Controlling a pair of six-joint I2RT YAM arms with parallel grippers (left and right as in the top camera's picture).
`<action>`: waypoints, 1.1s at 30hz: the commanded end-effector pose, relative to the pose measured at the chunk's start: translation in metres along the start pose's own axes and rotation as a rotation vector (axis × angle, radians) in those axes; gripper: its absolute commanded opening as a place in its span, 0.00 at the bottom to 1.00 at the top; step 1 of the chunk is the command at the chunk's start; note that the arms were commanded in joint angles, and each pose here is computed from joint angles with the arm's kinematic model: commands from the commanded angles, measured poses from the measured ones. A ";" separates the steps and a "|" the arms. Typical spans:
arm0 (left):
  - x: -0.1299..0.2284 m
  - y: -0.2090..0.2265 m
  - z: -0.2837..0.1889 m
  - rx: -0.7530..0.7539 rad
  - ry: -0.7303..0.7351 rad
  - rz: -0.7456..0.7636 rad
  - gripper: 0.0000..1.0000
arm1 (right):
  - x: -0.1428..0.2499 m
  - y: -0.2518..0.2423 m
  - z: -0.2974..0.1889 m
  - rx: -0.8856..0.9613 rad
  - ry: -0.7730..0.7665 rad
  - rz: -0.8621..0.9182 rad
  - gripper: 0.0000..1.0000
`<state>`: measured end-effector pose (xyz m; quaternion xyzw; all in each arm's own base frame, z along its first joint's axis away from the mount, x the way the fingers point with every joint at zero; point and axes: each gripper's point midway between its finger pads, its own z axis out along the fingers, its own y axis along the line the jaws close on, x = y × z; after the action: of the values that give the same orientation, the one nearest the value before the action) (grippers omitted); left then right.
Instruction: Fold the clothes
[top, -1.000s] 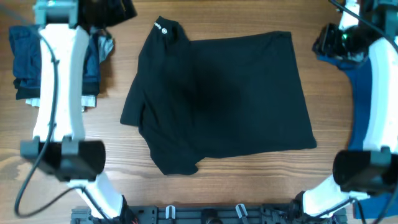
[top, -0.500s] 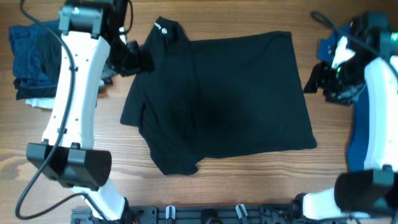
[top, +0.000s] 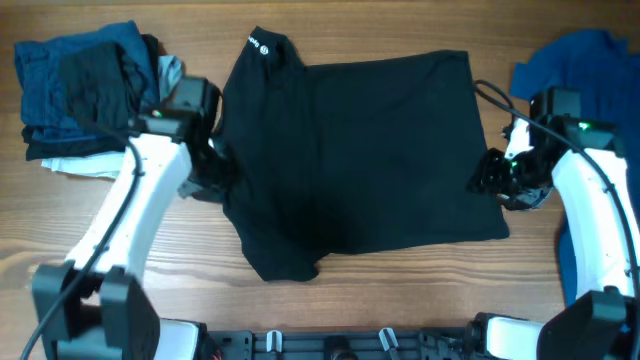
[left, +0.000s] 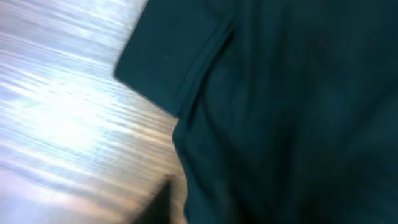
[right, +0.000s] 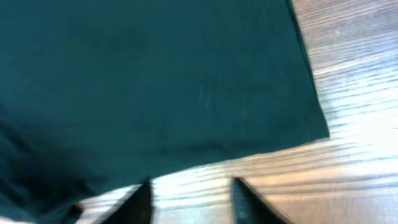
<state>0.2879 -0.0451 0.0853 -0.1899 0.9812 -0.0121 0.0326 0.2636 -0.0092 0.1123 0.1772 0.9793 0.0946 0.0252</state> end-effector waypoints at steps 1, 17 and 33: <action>0.012 0.007 0.033 -0.004 0.068 -0.034 0.04 | 0.001 0.000 0.015 -0.008 0.036 0.007 0.08; -0.006 0.030 0.082 -0.040 0.126 -0.136 0.05 | -0.005 -0.022 0.086 0.083 0.165 0.122 0.04; -0.079 0.031 0.085 0.070 -0.124 -0.156 0.06 | -0.060 -0.031 0.138 0.109 0.022 0.124 0.05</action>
<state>0.3449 0.0099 0.0059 -0.2824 0.9555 -0.0333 0.0781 0.3055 -0.0242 -0.0072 0.2341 0.9695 0.0677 -0.0255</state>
